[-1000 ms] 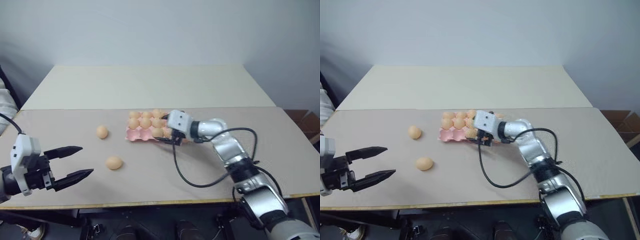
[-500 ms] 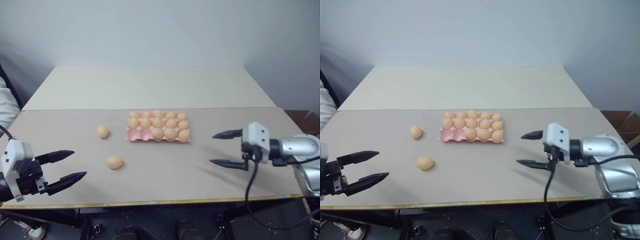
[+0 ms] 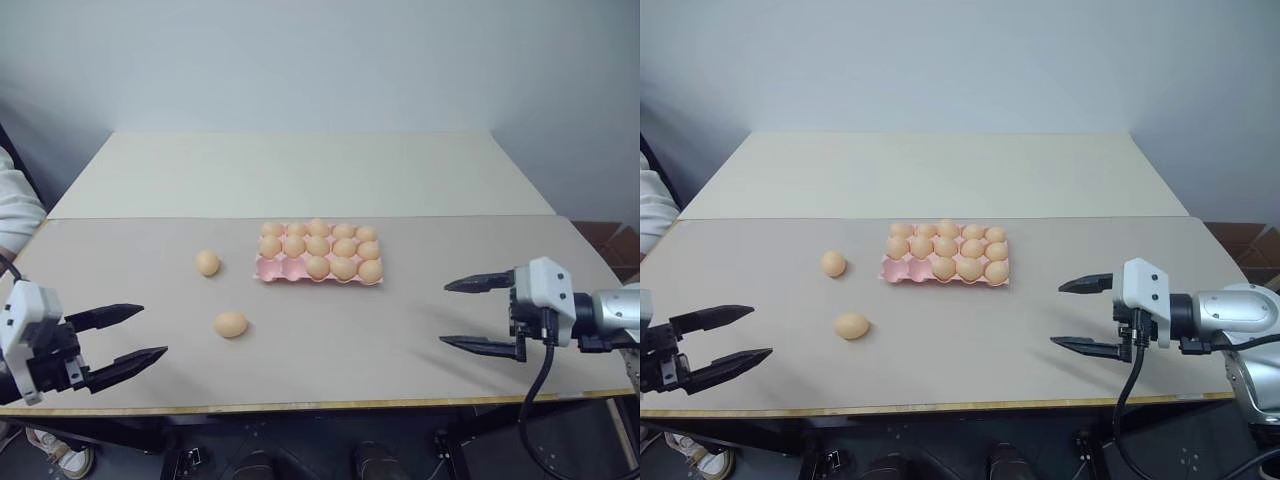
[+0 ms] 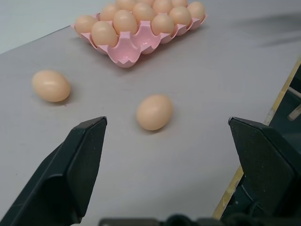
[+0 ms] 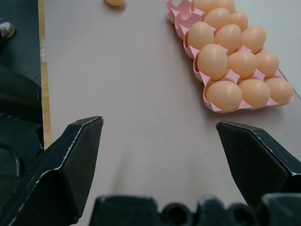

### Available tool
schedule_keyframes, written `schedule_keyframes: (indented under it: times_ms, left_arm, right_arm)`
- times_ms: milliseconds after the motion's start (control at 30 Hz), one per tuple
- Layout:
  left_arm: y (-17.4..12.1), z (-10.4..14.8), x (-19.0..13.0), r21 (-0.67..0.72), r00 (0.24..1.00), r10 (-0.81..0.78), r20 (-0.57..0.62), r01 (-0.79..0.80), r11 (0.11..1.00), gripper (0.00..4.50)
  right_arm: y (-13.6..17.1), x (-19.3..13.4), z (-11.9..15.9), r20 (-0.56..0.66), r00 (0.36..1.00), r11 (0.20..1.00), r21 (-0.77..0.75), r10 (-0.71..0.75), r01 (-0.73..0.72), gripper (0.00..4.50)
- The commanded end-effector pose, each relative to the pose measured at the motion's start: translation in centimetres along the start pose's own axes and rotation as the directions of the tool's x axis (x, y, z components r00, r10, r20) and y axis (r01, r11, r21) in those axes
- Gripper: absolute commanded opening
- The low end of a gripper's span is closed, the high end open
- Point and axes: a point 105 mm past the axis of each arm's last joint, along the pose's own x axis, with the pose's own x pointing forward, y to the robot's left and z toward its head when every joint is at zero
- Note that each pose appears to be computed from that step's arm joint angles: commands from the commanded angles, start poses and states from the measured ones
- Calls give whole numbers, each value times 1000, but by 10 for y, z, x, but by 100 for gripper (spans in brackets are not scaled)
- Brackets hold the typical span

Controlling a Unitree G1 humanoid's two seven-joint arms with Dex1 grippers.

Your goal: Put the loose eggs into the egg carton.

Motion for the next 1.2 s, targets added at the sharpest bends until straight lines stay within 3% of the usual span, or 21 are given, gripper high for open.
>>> schedule_keyframes:
  times_ms: [33,267,567,733,867,1067,1200]
  left_arm:
    - [3,-8,22,73,997,-39,-61,44,996,450]
    - [24,-27,86,140,990,-99,-99,112,984,450]
    - [27,-38,128,140,969,-217,-115,232,963,450]
    - [28,-45,139,143,958,-253,-136,272,952,297]
    - [32,-35,140,147,967,-238,-88,249,957,176]
    - [30,-2,137,167,964,-265,18,258,951,176]
    - [21,37,157,166,956,-254,149,229,959,176]
  right_arm:
    - [-6,-3,16,32,999,999,-50,-17,19,447]
    - [-9,2,21,47,999,998,-66,-6,9,447]
    - [-5,0,22,53,998,998,-55,-34,36,447]
    - [-5,-1,22,53,998,998,-52,-37,39,450]
    - [-6,-2,23,56,997,997,-51,-47,50,450]
    - [-5,-2,23,62,997,997,-47,-51,54,450]
    - [-6,1,24,74,996,997,-55,-55,59,450]
